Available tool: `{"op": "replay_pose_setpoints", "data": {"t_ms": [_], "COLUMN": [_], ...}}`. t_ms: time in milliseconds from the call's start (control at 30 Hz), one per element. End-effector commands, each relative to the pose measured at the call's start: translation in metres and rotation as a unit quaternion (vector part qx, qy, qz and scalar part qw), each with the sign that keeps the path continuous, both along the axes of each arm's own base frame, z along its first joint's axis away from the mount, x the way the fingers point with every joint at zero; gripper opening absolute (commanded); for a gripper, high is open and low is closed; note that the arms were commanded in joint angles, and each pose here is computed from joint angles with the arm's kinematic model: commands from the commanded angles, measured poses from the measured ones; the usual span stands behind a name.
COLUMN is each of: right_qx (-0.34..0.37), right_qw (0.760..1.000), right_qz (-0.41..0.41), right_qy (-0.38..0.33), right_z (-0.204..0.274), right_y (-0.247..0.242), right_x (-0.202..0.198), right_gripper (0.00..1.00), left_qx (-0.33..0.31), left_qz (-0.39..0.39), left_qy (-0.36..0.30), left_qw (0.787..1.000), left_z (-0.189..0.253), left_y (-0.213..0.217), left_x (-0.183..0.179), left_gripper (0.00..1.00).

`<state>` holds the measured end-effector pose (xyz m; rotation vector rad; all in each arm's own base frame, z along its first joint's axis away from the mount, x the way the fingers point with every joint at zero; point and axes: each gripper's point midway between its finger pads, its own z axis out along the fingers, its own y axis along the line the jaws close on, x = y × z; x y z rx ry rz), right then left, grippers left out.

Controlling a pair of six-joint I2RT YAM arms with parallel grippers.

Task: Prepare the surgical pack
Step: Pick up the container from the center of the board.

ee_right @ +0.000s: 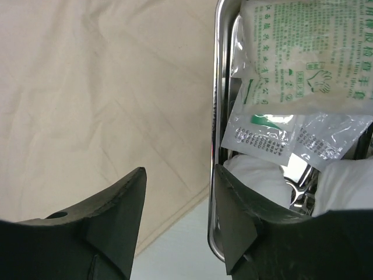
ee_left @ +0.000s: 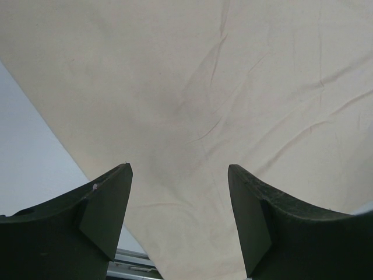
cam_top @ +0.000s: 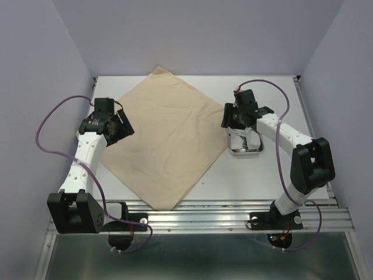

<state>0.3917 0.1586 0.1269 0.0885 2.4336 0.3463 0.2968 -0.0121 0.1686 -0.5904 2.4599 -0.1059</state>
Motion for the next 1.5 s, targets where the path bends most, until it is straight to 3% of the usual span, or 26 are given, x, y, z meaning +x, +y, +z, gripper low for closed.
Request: {"op": "replay_pose_setpoints", "data": {"t_ms": [0, 267, 400, 733, 767, 800, 1067, 1467], "right_qx": [-0.061, -0.091, -0.090, -0.096, -0.097, -0.098, -0.094, -0.076], "right_qw": [0.998, 0.995, 0.996, 0.994, 0.994, 0.994, 0.995, 0.996], "right_qz": [-0.018, -0.011, -0.005, 0.000, -0.001, -0.003, 0.008, 0.034], "right_qy": [0.009, 0.024, 0.029, 0.043, 0.043, 0.042, 0.011, -0.020], "right_z": [-0.019, -0.044, -0.053, -0.068, -0.068, -0.067, -0.039, -0.001], "right_y": [-0.005, 0.006, 0.012, 0.014, 0.014, 0.013, 0.027, 0.072], "right_x": [0.016, 0.023, 0.022, 0.026, 0.026, 0.027, 0.029, 0.029], "right_gripper": [0.55, 0.45, 0.19, 0.15, 0.04, 0.01, 0.01, 0.01], "left_qx": [0.004, 0.007, 0.007, -0.038, -0.043, -0.042, -0.001, -0.027], "left_qz": [0.005, 0.006, 0.009, -0.015, -0.021, -0.021, -0.048, -0.116], "left_qy": [-0.019, -0.018, -0.013, 0.016, 0.011, 0.025, 0.083, 0.137], "left_qw": [1.000, 1.000, 1.000, 0.999, 0.999, 0.999, 0.995, 0.983], "left_z": [0.010, 0.010, 0.002, -0.053, -0.055, -0.067, -0.123, -0.176], "left_y": [0.003, 0.004, 0.005, -0.031, -0.041, -0.045, -0.096, -0.167], "left_x": [0.006, 0.003, 0.002, 0.016, 0.022, 0.026, 0.049, 0.031], "left_gripper": [0.78, 0.78, 0.78, 0.76, 0.76, 0.75, 0.75, 0.75]}}
